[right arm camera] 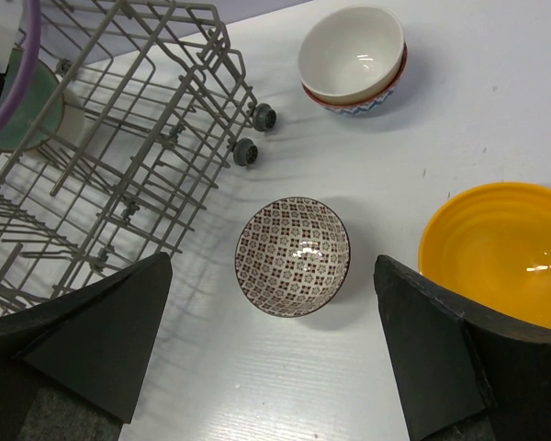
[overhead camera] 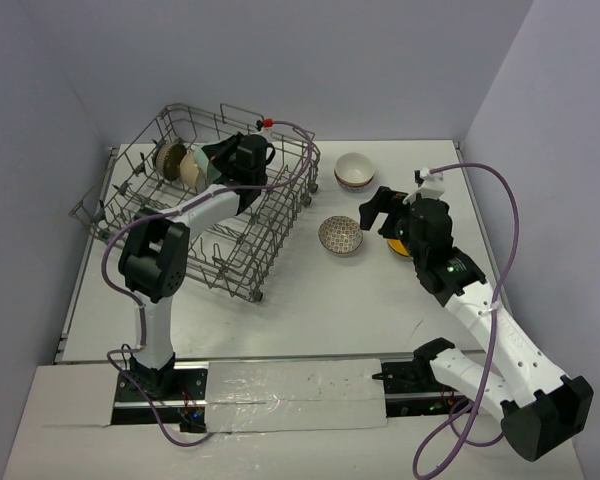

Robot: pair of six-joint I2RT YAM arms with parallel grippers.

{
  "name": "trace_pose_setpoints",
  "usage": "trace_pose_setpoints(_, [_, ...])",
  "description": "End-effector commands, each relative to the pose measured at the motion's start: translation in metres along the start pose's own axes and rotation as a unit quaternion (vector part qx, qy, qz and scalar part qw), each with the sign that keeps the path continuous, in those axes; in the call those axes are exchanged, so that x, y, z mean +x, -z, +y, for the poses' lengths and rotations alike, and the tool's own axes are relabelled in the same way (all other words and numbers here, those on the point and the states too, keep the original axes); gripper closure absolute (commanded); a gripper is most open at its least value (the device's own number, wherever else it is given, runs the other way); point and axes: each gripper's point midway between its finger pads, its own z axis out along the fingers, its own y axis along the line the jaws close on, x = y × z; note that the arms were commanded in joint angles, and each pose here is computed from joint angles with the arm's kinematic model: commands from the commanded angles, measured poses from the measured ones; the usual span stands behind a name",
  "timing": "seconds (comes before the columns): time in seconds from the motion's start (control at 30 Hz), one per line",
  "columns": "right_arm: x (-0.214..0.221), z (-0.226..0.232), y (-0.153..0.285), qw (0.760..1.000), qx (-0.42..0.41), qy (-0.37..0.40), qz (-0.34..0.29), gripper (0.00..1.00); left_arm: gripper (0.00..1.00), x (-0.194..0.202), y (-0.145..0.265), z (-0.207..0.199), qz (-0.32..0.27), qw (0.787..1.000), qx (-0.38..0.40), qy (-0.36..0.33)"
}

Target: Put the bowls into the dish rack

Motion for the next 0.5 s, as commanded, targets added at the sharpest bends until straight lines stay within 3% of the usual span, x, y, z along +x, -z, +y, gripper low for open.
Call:
trace_pose_setpoints(0.0, [-0.008, 0.004, 0.002, 1.000, -0.013, 0.002, -0.022, 0.02, 1.00, -0.008, 0.001, 0.013, -0.011, 0.999, -0.037, 0.012])
trace_pose_setpoints(0.17, [-0.009, 0.005, 0.002, 1.000, -0.016, 0.001, -0.024, 0.02, 1.00, -0.014, 0.004, 0.020, -0.018, 0.999, -0.045, 0.004])
trace_pose_setpoints(0.47, [-0.009, 0.007, 0.002, 1.000, -0.019, 0.000, -0.022, 0.02, 1.00, -0.012, 0.009, -0.004, -0.021, 0.999, -0.030, -0.020])
